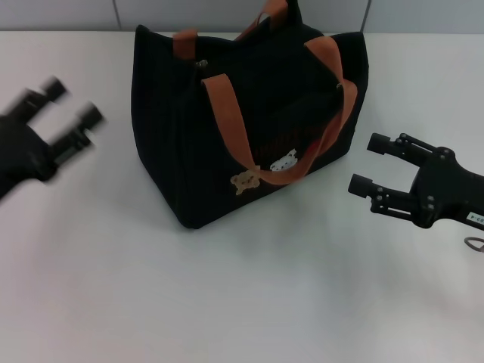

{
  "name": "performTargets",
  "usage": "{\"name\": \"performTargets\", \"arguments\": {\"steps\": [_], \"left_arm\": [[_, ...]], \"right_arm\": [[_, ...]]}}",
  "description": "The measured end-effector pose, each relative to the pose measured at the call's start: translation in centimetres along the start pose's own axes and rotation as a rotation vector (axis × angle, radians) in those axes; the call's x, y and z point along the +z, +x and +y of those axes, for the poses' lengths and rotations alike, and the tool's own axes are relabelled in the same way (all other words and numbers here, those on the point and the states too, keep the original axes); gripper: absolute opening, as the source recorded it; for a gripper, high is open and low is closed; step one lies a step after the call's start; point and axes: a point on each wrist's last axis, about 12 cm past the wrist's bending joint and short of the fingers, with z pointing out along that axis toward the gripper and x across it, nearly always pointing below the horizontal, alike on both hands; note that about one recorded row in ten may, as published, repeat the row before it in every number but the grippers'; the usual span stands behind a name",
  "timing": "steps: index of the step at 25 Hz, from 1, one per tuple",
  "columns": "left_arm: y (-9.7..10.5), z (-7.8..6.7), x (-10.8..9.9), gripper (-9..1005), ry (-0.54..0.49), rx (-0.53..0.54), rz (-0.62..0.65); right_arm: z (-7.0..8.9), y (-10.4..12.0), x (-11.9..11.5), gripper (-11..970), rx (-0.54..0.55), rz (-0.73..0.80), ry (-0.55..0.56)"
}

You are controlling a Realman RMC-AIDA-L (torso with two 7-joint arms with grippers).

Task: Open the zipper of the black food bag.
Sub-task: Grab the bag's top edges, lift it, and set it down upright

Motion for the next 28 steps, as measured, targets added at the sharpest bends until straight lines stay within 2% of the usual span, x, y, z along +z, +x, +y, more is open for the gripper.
{"name": "performTargets", "arguments": {"steps": [3,5,8,14,22,28], "left_arm": [[0.6,-0.8,0.6,785,0.064,-0.024,0.036],[1.4,-1.8,1.8,785,0.123,-0.04,0.071],[1.9,-2.3,2.5,784,0.148,-0.046,0.085],[3.5,-2.7,4.7,783,0.146,-0.042,0.153],[4.3,-2.8,6.0,781,0.127,-0.005,0.169],[4.5,-2.7,6.5,593,0.119,0.005,0.182]], "right_arm": [[0.0,0.0,0.1,830,0.0,0.0,-0.001],[-0.1,0.0,0.1,830,-0.001,0.0,0.0],[-0.1,-0.1,0.1,830,-0.002,0.0,0.002],[-0.2,-0.1,0.1,830,-0.006,0.002,0.005],[-0.2,0.0,0.2,830,-0.008,0.007,0.011],[-0.3,0.0,0.2,830,-0.012,0.003,0.016]]}}
